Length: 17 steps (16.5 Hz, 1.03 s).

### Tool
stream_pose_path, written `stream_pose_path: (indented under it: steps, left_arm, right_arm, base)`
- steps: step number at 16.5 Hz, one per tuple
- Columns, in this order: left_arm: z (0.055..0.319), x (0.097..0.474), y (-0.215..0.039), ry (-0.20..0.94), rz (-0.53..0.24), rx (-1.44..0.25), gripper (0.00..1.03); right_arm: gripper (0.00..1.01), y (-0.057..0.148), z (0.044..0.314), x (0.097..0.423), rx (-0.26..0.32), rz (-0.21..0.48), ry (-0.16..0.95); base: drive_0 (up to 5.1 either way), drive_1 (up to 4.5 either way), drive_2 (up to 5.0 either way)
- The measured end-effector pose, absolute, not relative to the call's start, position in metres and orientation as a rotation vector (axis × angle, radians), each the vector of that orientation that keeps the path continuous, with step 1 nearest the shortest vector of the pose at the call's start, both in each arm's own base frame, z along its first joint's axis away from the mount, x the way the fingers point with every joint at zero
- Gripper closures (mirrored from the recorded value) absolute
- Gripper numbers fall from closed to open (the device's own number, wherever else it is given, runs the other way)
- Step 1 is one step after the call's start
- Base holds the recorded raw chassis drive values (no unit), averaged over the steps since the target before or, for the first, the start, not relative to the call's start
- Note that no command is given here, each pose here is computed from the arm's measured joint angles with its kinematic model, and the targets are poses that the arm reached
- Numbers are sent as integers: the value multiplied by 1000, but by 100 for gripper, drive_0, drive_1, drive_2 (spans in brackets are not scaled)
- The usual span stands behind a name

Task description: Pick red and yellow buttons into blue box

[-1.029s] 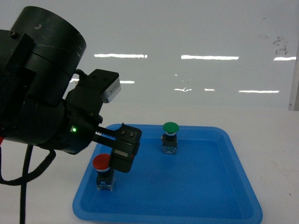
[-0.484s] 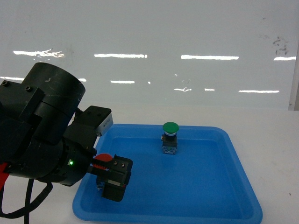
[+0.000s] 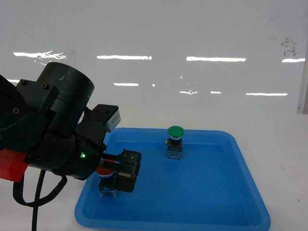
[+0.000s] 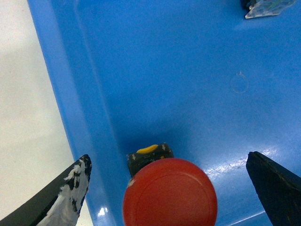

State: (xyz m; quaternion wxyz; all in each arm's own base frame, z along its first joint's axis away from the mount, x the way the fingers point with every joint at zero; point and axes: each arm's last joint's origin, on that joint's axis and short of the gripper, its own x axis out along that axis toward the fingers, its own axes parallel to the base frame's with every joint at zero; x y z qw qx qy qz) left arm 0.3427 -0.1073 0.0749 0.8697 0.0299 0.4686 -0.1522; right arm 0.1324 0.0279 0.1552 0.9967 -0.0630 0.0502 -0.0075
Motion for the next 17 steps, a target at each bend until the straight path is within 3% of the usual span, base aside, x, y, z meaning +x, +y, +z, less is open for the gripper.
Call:
stream_pose_path:
  steps: [2,7,14,17]
  left_arm:
    - [67,338,-110,992,-310,75,37]
    - [56,333,-108,1006,-306,76,76]
    - [59,332,-105,969,-312,50,79]
    - [83,330,-89,908,-302,11,79]
  right_arm:
    - [75,28,155,132,-126,-15,101]
    - [75,28,155,132,-126,-15,101]
    - [75,28,155,132,-127,-15,101]
    - [75,28,155,132,-126,-15,101]
  base:
    - [0,0,0]
    - [0,0,0]
    - [0,0,0]
    - [0,0,0]
